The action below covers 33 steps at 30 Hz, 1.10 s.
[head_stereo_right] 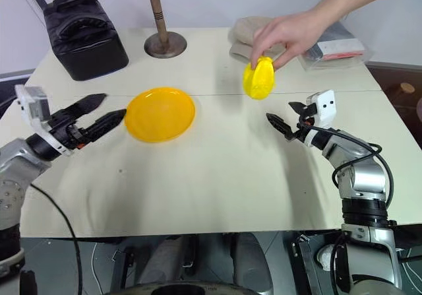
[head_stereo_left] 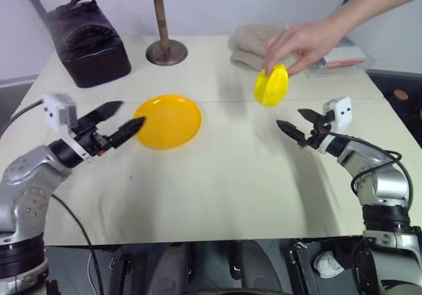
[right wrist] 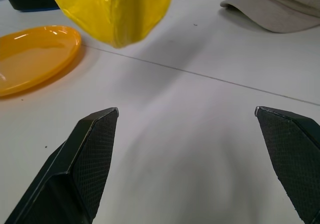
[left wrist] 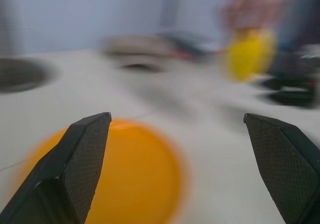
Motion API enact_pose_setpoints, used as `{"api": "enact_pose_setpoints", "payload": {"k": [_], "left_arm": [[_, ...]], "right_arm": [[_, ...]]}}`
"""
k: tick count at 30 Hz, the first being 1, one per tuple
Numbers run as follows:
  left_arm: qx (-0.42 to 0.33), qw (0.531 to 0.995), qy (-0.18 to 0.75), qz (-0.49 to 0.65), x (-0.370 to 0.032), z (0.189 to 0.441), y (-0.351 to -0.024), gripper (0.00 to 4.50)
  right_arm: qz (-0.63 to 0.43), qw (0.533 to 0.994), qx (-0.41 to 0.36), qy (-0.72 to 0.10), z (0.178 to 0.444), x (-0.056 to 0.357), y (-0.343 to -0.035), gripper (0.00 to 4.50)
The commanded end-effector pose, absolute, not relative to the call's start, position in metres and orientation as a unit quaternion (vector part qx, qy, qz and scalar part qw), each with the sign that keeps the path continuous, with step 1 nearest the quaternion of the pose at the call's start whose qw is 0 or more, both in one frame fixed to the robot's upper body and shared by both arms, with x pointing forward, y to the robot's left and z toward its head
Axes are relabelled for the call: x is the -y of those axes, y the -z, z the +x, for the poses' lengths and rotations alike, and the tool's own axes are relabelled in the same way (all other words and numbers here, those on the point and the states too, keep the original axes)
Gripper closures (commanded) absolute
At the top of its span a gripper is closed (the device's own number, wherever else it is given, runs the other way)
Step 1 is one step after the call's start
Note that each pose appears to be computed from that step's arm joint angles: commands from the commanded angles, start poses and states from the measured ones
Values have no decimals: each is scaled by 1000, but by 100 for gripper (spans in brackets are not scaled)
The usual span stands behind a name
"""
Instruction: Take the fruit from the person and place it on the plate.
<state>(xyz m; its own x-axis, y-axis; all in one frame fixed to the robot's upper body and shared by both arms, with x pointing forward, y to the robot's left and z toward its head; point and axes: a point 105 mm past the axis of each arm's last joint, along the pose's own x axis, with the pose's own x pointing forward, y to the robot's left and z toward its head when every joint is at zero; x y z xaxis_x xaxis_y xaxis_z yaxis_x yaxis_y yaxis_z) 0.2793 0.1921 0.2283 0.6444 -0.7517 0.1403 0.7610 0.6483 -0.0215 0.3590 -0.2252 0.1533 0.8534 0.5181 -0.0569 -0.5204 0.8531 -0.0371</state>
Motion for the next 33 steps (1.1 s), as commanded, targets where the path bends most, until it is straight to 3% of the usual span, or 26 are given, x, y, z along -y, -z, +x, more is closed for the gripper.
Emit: {"api": "enact_pose_setpoints", "payload": {"k": [1,10,31,33], "left_arm": [[53,891,449,-32,-187,278,-237,4],[67,898,433,-25,-190,296,-240,4],[78,916,392,-23,-199,293,-236,4],[78,917,390,-23,-199,293,-236,0]], "right_arm": [[-39,964,11,-261,353,233,-175,0],[23,954,85,-287,344,207,-229,0],[32,942,84,-322,370,179,-229,0],[33,943,87,-319,372,179,-230,55]]}}
